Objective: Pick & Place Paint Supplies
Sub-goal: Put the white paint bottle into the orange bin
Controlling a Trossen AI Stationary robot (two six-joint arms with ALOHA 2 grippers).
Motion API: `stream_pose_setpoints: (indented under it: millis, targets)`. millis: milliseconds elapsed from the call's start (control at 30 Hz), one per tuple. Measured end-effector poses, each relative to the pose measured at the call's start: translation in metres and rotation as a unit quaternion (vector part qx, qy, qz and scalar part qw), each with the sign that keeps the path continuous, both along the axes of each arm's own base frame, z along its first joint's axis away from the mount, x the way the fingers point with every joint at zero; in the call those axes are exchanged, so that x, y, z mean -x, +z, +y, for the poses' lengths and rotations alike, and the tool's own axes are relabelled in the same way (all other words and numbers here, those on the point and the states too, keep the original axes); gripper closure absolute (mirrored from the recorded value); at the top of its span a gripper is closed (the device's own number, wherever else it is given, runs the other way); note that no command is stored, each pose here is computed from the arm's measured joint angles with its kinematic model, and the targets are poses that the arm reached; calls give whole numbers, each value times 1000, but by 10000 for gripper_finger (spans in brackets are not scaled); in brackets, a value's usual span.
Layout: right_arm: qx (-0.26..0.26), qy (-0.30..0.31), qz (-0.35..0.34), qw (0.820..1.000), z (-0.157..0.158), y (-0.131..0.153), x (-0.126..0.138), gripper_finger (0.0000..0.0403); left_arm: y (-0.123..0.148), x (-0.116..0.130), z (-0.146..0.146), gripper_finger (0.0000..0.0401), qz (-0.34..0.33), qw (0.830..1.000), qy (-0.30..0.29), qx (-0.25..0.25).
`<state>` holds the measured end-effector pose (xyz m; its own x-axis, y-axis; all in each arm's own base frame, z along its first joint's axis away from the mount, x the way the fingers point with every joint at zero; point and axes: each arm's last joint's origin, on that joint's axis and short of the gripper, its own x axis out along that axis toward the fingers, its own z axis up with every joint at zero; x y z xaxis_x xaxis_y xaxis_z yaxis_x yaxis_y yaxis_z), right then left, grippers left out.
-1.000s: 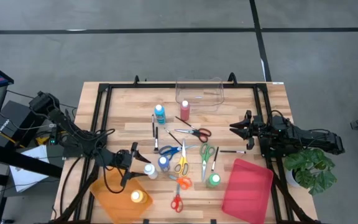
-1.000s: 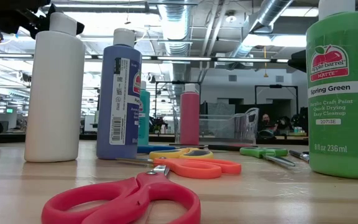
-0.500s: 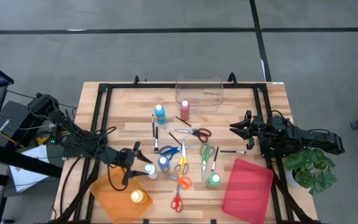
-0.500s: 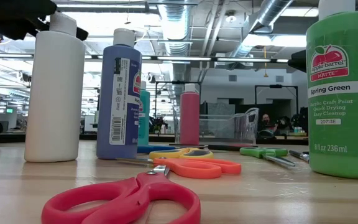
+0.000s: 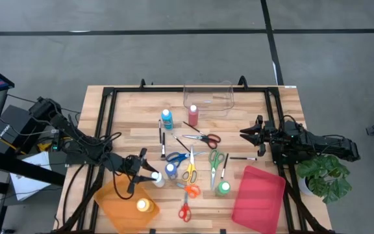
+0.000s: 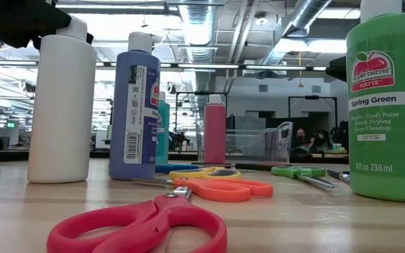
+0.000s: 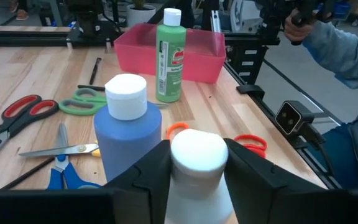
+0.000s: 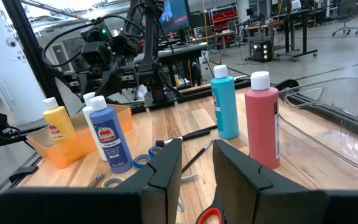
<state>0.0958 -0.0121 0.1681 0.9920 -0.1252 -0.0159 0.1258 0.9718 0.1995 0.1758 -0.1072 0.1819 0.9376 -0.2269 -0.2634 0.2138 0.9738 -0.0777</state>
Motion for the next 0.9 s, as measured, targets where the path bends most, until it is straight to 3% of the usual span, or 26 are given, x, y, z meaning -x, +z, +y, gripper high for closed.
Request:
stream_pose_setpoints:
  millis: [467, 900]
  targets:
    - [-1, 0, 0, 1000, 0, 0, 0, 314, 3, -1, 1, 285, -23, 999, 6, -25]
    - [-1, 0, 0, 1000, 0, 0, 0, 314, 19, 5, 5, 285, -63, 998, 17, -2]
